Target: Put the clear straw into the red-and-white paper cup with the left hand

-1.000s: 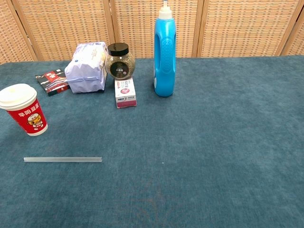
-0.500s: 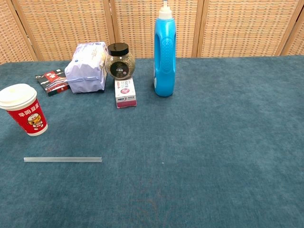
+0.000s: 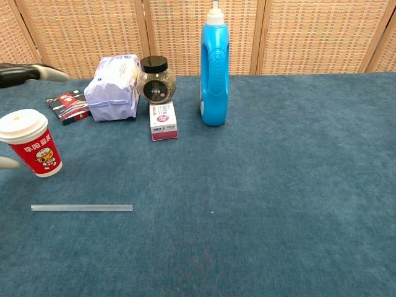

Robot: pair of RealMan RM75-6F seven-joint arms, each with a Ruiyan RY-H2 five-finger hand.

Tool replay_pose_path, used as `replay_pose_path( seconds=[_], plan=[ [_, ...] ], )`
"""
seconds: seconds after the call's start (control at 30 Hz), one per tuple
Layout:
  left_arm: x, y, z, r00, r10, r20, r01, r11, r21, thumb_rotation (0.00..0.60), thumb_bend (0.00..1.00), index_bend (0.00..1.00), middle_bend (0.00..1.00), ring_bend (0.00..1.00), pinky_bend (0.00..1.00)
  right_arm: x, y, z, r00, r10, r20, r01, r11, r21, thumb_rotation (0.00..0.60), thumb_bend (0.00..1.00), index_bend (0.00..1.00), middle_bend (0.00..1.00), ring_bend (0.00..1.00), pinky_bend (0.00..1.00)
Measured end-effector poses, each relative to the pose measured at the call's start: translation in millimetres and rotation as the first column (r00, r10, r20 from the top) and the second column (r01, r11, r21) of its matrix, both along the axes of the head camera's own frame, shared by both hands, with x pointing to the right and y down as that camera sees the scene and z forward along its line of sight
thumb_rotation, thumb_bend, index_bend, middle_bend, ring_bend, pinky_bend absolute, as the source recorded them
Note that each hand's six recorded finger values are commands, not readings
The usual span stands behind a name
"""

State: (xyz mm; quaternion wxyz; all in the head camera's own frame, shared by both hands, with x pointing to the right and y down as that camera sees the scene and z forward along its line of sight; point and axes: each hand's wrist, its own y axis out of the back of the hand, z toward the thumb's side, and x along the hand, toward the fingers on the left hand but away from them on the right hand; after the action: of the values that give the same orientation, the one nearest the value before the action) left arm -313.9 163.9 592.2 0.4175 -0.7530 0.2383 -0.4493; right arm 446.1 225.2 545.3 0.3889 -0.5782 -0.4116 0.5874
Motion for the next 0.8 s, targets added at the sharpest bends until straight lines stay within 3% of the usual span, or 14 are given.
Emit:
replay_pose_path(
  seconds=[0.27,0.53,0.8],
  plan=[
    [45.5,0.2,33.2,0.999,0.041,0.020,-0.039,0.995,-0.092,0.600,0.14,0.33,0.00,0.00,0.00,3.1,-0.5,2.4,1.000,0.009,0.003,-0.009,1.000,-0.009,0.600,0.00,0.00,0.00,0.00,0.00],
    [67.5,14.1,70.9,0.999,0.007,0.053,0.002,0.986,-0.167,0.600,0.23,0.37,0.00,0.00,0.00,4.1,-0.9,2.4,1.000,0.012,0.017,-0.012,1.000,-0.014,0.600,0.00,0.00,0.00,0.00,0.00],
    [72.8,21.1,85.5,0.999,0.007,0.053,0.004,0.982,-0.191,0.600,0.27,0.39,0.00,0.00,0.00,5.7,-1.5,1.9,1.000,0.018,0.023,-0.018,1.000,-0.015,0.600,0.00,0.00,0.00,0.00,0.00]
  ],
)
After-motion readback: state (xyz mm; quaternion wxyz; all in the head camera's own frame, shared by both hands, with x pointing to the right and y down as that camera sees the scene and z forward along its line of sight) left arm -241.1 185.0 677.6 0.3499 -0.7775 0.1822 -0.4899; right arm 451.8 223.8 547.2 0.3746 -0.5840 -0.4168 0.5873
